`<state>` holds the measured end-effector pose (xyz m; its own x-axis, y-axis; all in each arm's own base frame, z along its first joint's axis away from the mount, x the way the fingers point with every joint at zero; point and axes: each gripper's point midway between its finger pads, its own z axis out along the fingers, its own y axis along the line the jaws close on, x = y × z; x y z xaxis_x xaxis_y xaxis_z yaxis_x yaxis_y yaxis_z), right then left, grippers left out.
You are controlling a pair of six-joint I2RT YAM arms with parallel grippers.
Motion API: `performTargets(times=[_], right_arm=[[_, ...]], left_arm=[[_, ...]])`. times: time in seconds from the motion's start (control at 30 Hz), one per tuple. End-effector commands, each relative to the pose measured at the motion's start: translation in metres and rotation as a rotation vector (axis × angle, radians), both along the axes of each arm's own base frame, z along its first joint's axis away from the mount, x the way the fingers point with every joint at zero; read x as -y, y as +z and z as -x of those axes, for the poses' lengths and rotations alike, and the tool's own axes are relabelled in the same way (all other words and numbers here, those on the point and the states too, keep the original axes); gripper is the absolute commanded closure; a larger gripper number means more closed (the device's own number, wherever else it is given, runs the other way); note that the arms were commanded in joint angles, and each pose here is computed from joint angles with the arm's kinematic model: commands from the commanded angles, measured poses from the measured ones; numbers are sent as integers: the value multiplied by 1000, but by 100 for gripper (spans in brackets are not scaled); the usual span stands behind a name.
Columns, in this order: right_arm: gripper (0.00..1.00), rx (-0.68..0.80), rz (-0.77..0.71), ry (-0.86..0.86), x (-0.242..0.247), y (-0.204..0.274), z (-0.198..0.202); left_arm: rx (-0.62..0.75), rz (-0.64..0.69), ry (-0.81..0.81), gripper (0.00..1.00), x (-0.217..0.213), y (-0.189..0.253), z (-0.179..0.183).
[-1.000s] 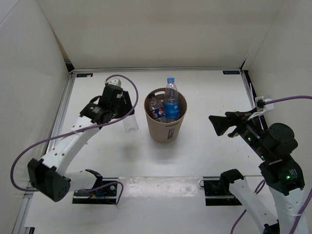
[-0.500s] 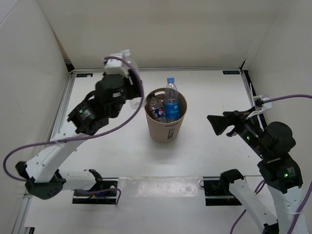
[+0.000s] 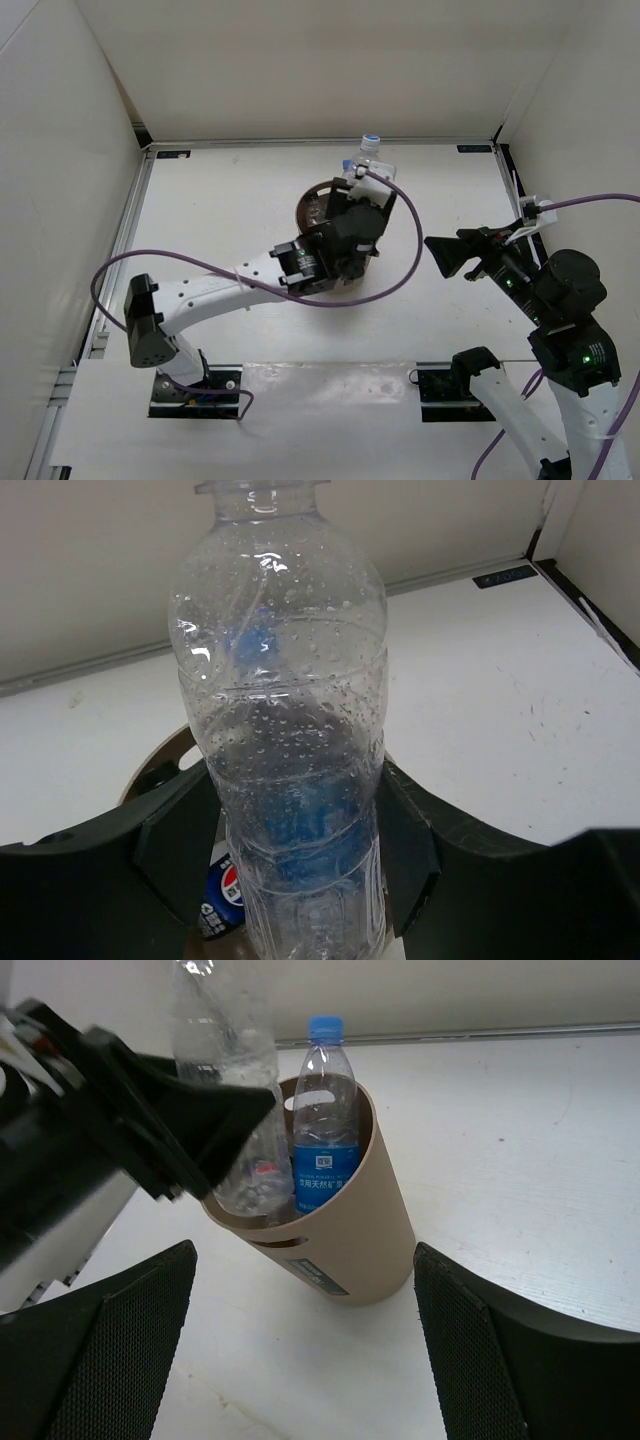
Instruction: Put the plastic bottles in the bin
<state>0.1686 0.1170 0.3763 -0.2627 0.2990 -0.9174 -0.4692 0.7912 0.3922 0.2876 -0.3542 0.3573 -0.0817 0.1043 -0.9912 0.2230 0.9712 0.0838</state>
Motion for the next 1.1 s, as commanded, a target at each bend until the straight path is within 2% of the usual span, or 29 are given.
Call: performTargets(times=[0.0, 0.27, 0.6, 0.77, 1.07], right_arm=[[10, 25, 3, 7, 0, 3, 1], [10, 15, 16, -14, 4, -3, -2], [10, 11, 21, -9, 2, -6, -5], [10, 12, 23, -9, 2, -6, -5], [10, 1, 25, -6, 1, -10, -5]], left_arm=[[111, 79, 117, 33, -9, 35, 3], [89, 44, 185, 33, -8, -12, 11], [87, 23, 272, 29, -20, -43, 12], [34, 96, 280, 28, -20, -70, 15], [-36, 42, 301, 28, -26, -109, 16]])
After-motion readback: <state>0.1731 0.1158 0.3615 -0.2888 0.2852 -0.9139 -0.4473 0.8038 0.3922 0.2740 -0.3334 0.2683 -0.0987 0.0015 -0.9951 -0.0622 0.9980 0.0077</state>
